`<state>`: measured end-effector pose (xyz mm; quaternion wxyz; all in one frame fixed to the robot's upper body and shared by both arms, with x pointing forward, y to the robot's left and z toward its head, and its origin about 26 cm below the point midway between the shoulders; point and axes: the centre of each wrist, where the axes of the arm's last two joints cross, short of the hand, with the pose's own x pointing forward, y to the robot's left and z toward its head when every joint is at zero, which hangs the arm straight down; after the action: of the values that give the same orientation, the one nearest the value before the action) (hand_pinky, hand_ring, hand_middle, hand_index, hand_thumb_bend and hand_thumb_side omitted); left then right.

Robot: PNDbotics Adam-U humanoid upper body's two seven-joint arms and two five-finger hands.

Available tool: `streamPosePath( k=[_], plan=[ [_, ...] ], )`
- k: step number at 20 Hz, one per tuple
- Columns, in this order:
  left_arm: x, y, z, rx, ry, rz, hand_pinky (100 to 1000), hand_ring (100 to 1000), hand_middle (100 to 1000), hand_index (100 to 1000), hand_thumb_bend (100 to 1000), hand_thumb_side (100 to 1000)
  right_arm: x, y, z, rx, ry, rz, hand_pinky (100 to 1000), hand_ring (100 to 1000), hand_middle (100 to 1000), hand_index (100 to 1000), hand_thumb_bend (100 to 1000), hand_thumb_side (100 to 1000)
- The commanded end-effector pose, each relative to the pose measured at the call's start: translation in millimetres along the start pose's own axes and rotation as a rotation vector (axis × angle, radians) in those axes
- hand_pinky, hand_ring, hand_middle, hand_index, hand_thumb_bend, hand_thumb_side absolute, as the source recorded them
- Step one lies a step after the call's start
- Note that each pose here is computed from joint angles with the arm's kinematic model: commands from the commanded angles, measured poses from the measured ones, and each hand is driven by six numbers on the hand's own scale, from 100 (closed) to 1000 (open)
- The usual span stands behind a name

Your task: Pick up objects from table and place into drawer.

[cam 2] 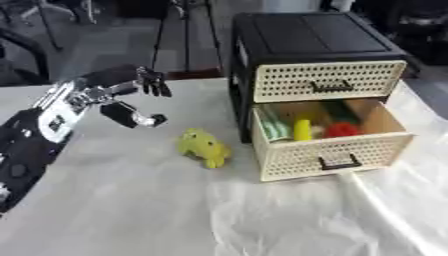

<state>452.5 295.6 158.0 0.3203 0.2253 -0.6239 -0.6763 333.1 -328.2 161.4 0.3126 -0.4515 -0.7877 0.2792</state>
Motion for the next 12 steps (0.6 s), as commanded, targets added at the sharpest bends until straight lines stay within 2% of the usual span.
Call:
streamPosePath(
  k=[1,7,9,12],
  plan=[
    [0.6,5.9,-8.3,-0.002,-0.018,-0.037,613,662,651,768,372,439,8.3,-8.3,-11.1,-0.031,-0.047,-0.014,258,414,433,741,100,825],
    [2.4,-3.4,-16.2,-0.018,-0.017,-0.054,619,660,644,765,385,366,16.6,-6.7,-18.1,-0.046,-0.073,-0.047,258,415,434,740,100,824],
    [2.4,-4.9,-17.0,-0.044,-0.021,-0.07,622,661,646,765,375,368,18.3,-7.6,-20.3,-0.052,-0.08,-0.05,258,415,434,739,100,826],
    [0.5,-4.5,-16.0,-0.069,-0.015,-0.089,639,682,669,772,413,374,20.7,-7.8,-22.7,-0.055,-0.09,-0.054,259,415,434,737,100,828]
  ],
)
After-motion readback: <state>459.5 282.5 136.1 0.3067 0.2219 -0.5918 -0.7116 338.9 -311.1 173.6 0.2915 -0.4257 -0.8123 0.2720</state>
